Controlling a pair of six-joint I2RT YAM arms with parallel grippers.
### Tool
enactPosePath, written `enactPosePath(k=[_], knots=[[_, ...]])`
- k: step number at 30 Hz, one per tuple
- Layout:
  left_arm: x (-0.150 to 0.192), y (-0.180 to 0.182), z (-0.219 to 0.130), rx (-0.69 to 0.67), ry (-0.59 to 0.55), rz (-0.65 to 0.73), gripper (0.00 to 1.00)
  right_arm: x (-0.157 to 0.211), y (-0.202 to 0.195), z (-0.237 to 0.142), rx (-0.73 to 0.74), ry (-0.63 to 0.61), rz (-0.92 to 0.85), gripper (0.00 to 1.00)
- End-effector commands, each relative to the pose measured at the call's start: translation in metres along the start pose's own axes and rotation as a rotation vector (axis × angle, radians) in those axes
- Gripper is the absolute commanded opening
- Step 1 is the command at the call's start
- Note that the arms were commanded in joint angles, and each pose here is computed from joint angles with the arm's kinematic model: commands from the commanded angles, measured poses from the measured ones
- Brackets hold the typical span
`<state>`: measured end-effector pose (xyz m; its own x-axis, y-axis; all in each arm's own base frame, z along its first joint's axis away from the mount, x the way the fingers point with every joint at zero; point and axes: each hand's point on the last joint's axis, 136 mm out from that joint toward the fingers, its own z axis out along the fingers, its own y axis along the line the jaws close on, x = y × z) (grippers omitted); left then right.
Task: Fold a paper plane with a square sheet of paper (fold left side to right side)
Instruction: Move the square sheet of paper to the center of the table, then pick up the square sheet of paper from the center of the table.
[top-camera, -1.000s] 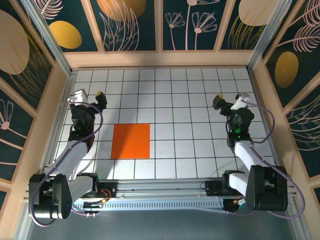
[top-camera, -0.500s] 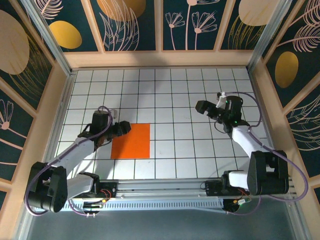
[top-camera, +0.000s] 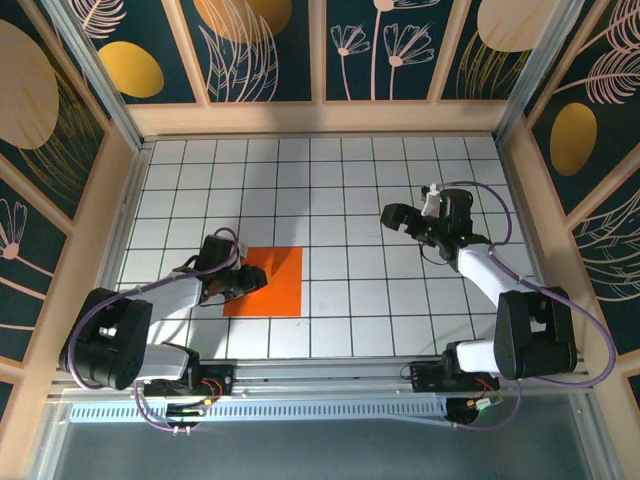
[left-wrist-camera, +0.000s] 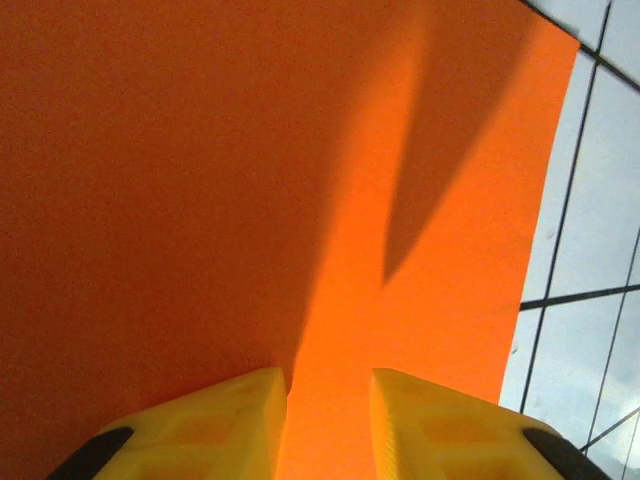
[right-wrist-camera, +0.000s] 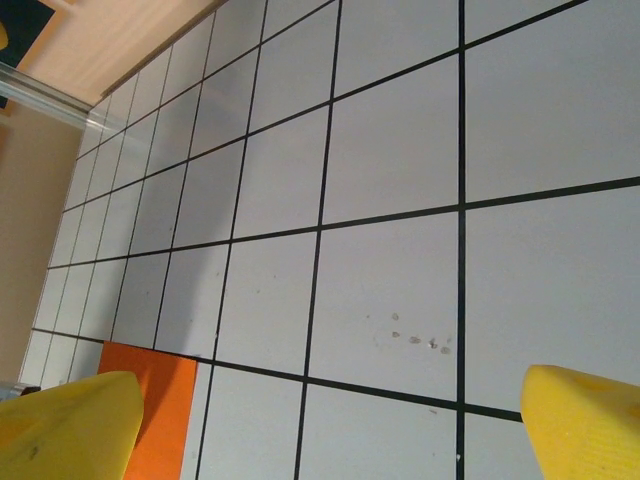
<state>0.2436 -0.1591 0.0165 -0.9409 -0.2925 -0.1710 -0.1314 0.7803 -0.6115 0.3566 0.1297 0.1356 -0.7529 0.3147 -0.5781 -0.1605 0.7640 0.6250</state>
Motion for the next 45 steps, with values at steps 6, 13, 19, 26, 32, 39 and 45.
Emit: enactPosePath(k=[6,13,19,26,32,39,45], knots=[[0.004,-0.021,0.029,0.029,0.036,-0.026,0.28,-0.011,0.001,0.0,0.027,-0.022,-0.037,0.97],[-0.013,-0.066,0.067,0.064,0.028,-0.026,0.26,-0.009,-0.01,0.0,0.071,-0.014,-0.029,0.97],[-0.026,-0.104,0.095,0.117,0.024,-0.017,0.25,-0.009,-0.019,0.007,0.123,0.032,-0.043,0.94],[-0.041,-0.144,0.08,0.229,-0.039,0.02,0.31,-0.003,-0.009,0.039,0.207,0.15,-0.131,0.89],[-0.052,-0.139,0.043,0.18,-0.168,0.036,0.37,0.009,0.018,0.077,0.246,0.226,-0.235,0.91],[-0.03,-0.102,0.04,0.083,-0.132,0.038,0.26,0.035,0.035,0.118,0.304,0.307,-0.344,0.94],[-0.019,-0.087,0.051,0.047,-0.087,0.039,0.19,0.045,0.033,0.137,0.349,0.345,-0.4,0.94]])
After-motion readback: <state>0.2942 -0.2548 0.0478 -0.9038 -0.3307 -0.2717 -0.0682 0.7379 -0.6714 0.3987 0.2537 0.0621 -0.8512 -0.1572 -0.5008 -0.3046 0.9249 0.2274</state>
